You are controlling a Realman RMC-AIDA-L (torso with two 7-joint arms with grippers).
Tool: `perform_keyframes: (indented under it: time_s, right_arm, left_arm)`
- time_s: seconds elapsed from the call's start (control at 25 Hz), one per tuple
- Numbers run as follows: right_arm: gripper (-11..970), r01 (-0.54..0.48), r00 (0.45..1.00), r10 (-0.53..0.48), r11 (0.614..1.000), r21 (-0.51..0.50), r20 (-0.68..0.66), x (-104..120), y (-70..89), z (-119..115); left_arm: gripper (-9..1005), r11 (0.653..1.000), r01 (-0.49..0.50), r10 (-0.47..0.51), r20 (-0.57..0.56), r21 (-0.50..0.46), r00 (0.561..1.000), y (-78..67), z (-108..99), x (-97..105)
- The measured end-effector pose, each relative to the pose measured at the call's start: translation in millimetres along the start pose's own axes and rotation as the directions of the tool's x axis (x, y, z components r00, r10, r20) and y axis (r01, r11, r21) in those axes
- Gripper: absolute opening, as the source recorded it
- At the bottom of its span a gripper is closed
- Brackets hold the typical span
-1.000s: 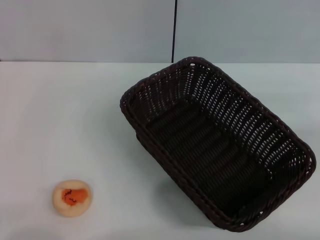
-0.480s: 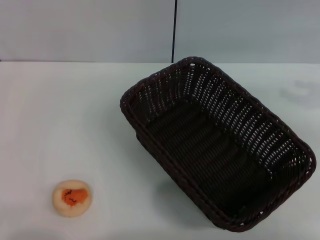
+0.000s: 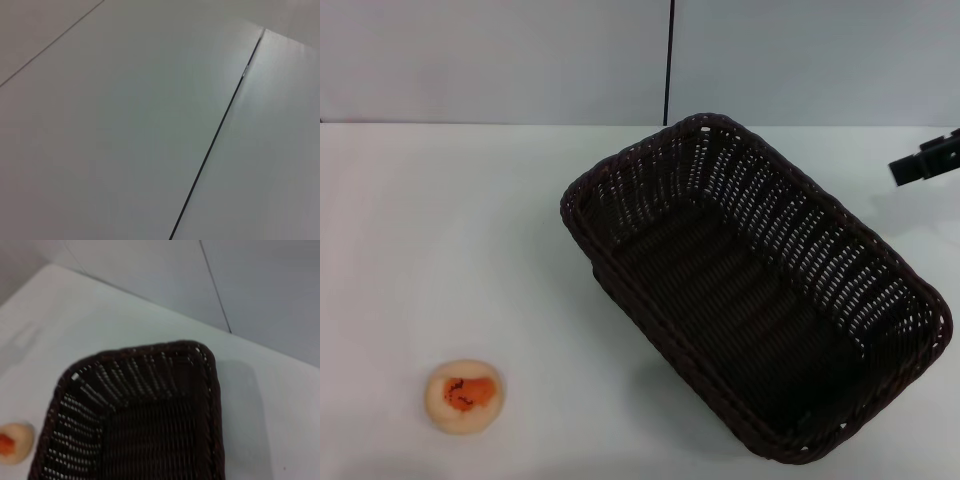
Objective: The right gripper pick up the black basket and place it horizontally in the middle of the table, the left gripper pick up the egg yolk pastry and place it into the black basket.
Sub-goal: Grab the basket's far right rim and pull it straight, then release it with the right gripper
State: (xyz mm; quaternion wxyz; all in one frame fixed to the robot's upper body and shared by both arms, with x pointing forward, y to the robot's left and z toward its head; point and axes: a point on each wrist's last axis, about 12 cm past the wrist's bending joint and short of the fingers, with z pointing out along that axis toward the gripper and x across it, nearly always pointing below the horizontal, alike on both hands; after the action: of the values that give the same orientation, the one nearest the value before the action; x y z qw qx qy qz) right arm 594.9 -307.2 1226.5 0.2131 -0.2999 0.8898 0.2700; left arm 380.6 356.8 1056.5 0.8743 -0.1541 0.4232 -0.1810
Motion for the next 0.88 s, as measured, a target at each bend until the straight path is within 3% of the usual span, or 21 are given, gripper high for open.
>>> perform_keyframes:
  time_s: [0.32, 0.88]
  right_arm:
    - [749, 0.002, 0.996, -0.003, 1.000, -0.014, -0.086, -6, 1.0, 35]
    - [744, -0.023, 0.983, 0.020, 1.000, -0.016, -0.184, 10, -2.1, 76]
  left_arm:
    - [548, 1.000, 0.001, -0.001, -0.003, -0.002, 1.000, -0.2, -2, -1]
    - [547, 1.000, 0.003, -0.003, -0.005, -0.004, 1.000, -0.4, -3, -1]
